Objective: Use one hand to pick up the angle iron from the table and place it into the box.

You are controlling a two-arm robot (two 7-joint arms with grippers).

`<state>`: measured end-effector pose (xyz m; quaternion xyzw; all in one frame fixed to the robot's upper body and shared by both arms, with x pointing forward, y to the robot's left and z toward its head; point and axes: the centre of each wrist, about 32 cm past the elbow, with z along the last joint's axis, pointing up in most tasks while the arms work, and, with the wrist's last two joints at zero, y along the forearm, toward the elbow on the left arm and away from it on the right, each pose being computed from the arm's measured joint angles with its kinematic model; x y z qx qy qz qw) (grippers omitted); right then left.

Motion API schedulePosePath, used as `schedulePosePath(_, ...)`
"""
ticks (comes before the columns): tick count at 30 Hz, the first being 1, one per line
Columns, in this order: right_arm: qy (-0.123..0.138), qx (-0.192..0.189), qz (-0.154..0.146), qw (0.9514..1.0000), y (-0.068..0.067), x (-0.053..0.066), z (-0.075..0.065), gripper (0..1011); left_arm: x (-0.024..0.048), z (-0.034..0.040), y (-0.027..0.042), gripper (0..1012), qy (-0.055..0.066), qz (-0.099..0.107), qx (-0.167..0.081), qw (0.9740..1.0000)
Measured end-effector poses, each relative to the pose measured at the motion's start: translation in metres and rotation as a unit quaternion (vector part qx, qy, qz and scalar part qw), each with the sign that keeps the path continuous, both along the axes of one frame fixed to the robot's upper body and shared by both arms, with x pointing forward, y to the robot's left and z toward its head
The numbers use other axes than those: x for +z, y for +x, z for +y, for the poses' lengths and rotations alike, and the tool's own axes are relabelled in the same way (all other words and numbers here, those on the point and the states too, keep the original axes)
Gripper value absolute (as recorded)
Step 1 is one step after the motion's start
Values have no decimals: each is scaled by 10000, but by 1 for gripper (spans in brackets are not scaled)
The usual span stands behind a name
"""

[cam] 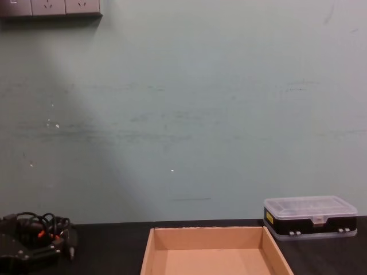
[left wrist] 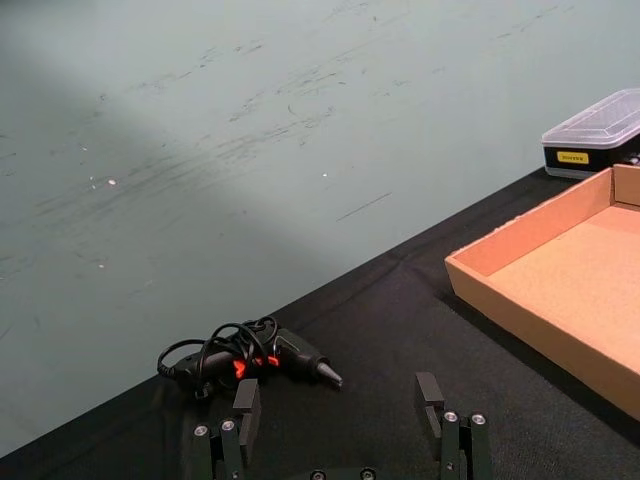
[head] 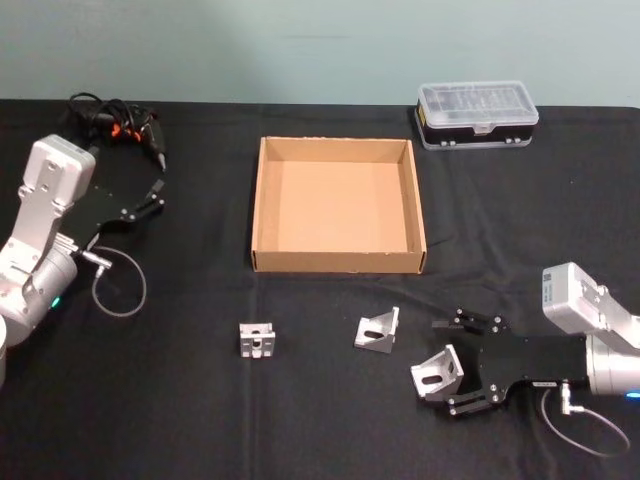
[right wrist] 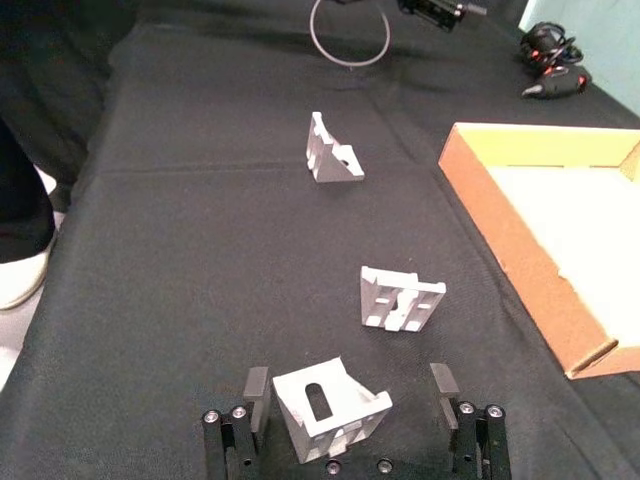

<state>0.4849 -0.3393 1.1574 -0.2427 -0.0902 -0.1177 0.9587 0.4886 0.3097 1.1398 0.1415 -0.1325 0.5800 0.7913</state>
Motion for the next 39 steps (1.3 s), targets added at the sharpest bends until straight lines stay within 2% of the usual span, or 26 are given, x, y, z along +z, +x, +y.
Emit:
schedulePosePath(15,-87,-19,54,9999,-15,-31,25,980,0,0,0,1011,0,0,0,10000)
schedulePosePath(19,-86,-18,50,9999,-14,-29,24,885,0,0,0,1011,0,0,0,10000)
schedulePosePath(21,-85,-17,48,10000,-14,-28,24,868,0,0,0,1011,0,1,0,10000)
schedulePosePath(22,-85,-16,47,10000,-13,-27,24,801,0,0,0,1011,0,0,0,10000)
schedulePosePath(31,-82,-15,42,10000,-11,-25,23,551,0,0,0,1011,0,0,0,10000)
schedulePosePath(32,-80,-14,41,10000,-11,-24,23,488,0,0,0,1011,0,0,0,10000)
schedulePosePath(34,-79,-15,40,10000,-11,-24,22,457,0,0,0,1011,0,0,0,10000)
schedulePosePath(39,-76,-14,39,10000,-11,-24,22,453,0,0,0,1011,0,1,0,10000)
